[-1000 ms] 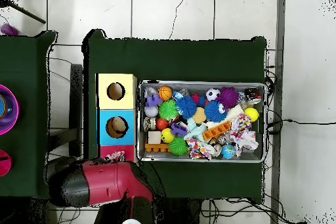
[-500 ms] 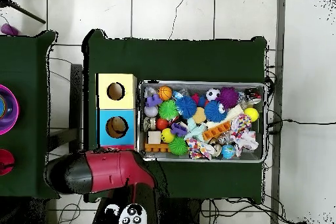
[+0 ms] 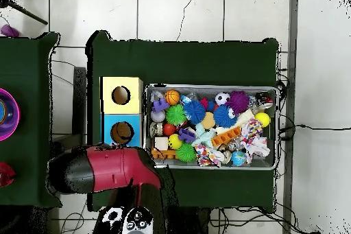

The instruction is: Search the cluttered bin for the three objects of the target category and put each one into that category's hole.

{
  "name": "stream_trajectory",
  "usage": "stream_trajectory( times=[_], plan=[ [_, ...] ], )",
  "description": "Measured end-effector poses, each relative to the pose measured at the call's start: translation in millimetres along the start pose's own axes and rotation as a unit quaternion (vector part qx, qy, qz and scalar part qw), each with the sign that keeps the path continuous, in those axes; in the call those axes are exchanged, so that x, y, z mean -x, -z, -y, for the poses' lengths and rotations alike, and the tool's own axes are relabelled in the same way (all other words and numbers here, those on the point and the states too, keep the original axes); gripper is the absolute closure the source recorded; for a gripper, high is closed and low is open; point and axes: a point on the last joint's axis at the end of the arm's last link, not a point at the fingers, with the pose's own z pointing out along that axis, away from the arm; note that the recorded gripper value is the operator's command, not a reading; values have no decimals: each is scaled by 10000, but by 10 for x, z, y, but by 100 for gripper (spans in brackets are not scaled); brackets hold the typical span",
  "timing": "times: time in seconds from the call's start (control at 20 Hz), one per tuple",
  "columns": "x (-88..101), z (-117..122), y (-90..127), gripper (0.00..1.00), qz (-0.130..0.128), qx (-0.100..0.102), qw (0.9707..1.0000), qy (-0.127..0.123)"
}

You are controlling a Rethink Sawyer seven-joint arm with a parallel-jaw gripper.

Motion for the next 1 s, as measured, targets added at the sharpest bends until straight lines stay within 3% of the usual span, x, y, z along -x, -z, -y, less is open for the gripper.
stream_trajectory(
  times=[0.15,0.65,1.0],
  plan=[
    [64,-14,101,100,-21,-9,10000,14],
    [99,-83,705,100,-760,-56,9971,83],
    [318,-76,814,100,-582,-60,9983,85]
  ],
)
